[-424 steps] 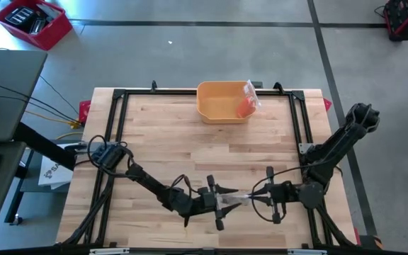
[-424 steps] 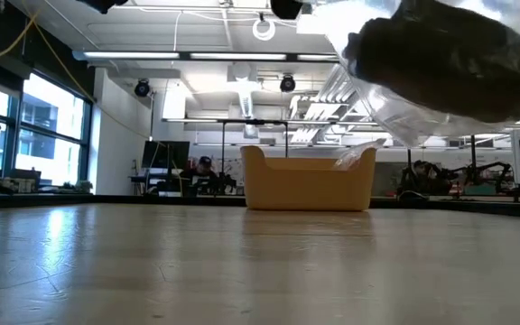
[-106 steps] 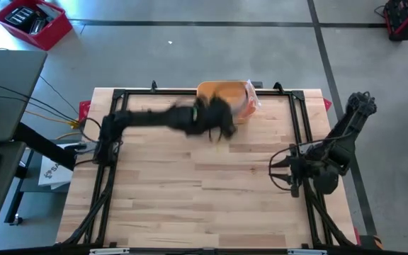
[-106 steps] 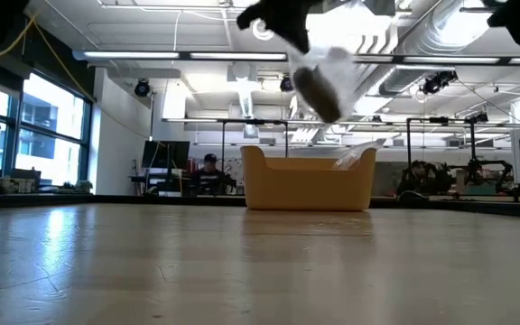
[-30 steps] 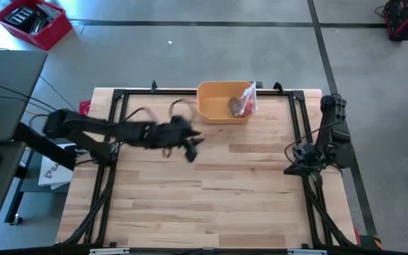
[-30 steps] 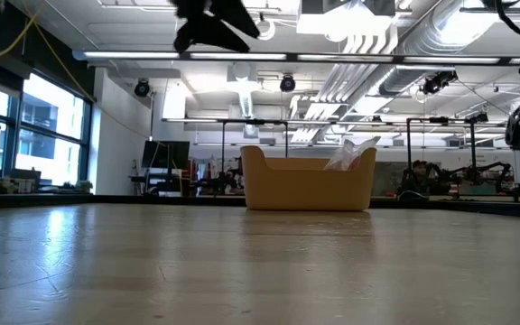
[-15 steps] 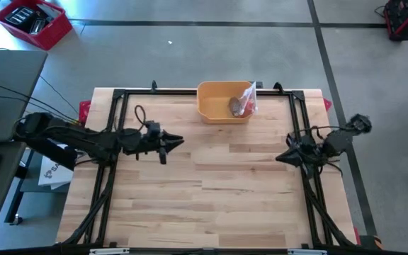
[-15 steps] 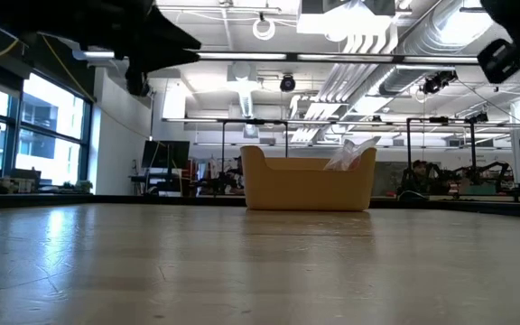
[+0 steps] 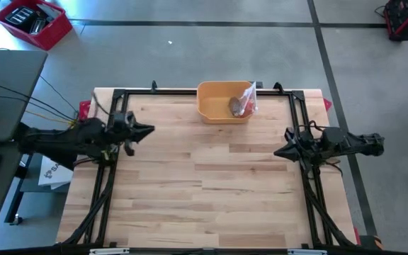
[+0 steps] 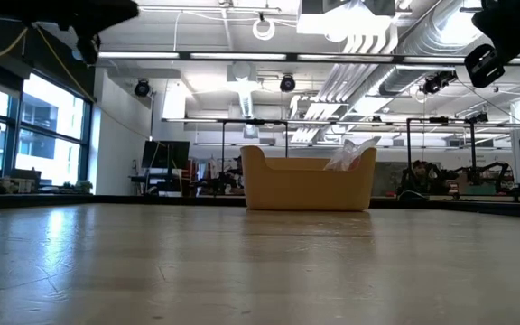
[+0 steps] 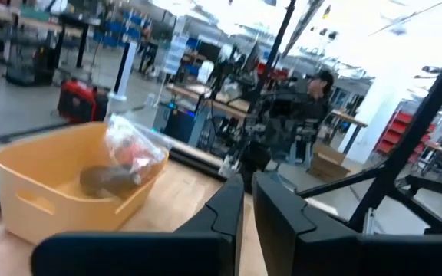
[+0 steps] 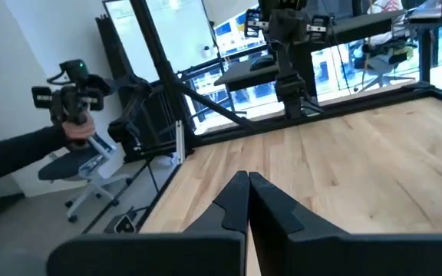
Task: Roll bandage
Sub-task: Return to Home Position
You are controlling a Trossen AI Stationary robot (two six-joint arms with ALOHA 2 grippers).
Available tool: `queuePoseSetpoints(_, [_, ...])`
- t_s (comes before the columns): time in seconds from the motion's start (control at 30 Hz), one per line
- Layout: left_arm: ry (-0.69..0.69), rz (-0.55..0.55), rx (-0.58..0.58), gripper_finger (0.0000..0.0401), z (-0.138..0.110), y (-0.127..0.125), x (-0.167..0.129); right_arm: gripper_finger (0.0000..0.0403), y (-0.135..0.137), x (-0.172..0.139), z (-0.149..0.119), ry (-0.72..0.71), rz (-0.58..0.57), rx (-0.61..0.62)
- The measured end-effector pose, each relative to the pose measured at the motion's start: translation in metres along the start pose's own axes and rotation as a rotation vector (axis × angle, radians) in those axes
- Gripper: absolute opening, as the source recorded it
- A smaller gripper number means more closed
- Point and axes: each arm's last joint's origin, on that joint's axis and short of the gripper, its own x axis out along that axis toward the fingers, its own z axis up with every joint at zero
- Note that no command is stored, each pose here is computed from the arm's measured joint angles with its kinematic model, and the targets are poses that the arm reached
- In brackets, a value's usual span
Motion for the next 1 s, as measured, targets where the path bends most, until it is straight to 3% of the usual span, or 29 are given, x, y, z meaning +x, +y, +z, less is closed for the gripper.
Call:
queuePoseSetpoints(0.13, [-0.029,-0.012,0.045,0.0015,0.001,0.003,-0.015,0.0000,-0.002,0.002,-0.003,0.005,0.039,-0.024])
queuePoseSetpoints(0.37, [-0.011,-0.073,0.087,0.0001,-0.034,0.015,-0.020,0.0000,-0.013,0.020,-0.036,-0.094,0.137,-0.030])
queuePoseSetpoints(0.67, [-0.076,-0.111,0.177,0.0001,-0.079,0.028,-0.017,0.0000,-0.020,0.022,-0.039,-0.160,-0.004,-0.145])
queuePoseSetpoints(1.0, [0.011,-0.109,0.260,0.0001,-0.088,0.028,-0.017,0.0000,-0.023,0.022,-0.042,-0.131,-0.057,-0.135])
